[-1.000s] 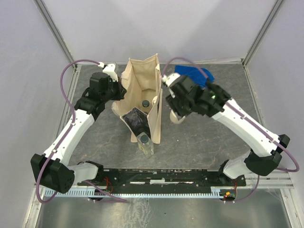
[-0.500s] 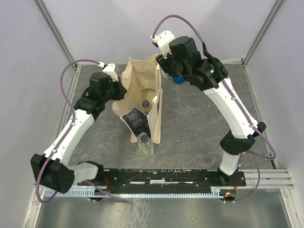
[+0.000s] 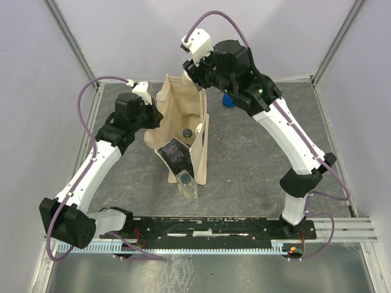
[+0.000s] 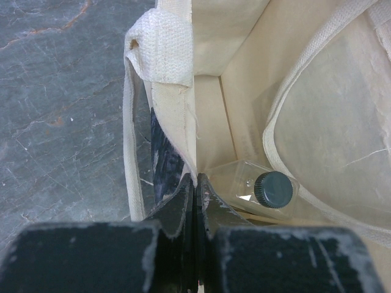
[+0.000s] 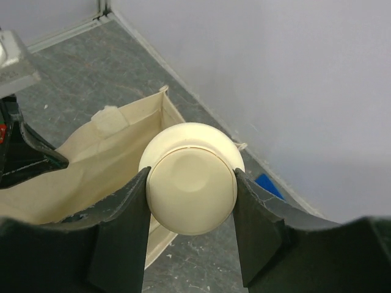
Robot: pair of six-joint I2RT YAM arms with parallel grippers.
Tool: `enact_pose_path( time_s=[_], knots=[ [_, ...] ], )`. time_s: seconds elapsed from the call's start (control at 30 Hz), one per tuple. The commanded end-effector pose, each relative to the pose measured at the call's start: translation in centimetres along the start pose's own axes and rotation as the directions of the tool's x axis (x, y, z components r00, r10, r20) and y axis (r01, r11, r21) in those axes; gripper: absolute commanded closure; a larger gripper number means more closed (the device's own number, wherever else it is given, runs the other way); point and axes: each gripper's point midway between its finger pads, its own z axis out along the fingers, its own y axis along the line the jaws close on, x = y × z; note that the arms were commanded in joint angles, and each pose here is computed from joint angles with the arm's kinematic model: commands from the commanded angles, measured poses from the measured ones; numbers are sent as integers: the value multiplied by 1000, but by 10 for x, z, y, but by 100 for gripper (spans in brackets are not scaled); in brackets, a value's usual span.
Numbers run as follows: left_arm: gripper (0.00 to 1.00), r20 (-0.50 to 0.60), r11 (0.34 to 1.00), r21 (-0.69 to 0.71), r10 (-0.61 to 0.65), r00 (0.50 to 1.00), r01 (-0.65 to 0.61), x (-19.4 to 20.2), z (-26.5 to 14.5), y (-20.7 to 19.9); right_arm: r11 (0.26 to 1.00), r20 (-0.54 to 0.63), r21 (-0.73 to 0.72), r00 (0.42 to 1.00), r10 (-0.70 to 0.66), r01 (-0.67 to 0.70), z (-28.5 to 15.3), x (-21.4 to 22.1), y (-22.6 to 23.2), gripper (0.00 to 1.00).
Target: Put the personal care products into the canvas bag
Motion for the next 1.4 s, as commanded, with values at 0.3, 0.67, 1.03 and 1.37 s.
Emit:
enact_pose_path(
  time_s=[0.3, 0.67, 1.03, 1.37],
  knots=[
    [97, 36, 999, 40, 31, 999, -32, -18, -22, -13, 997, -77, -59, 996, 49, -53, 58, 62, 39, 100],
    [97, 47, 999, 20, 40, 998, -41, -23, -36, -10, 999, -163, -35, 986, 33, -39, 110, 108, 41, 100],
    [97, 43, 1000, 11, 23, 999, -24, -7, -32, -5, 988, -121, -36, 982, 146, -152, 144, 124, 41, 100],
    [97, 23, 1000, 7, 16, 1000, -17, 5, -25, -2, 991, -175, -20, 976, 128, -133, 165, 156, 47, 100]
  ],
)
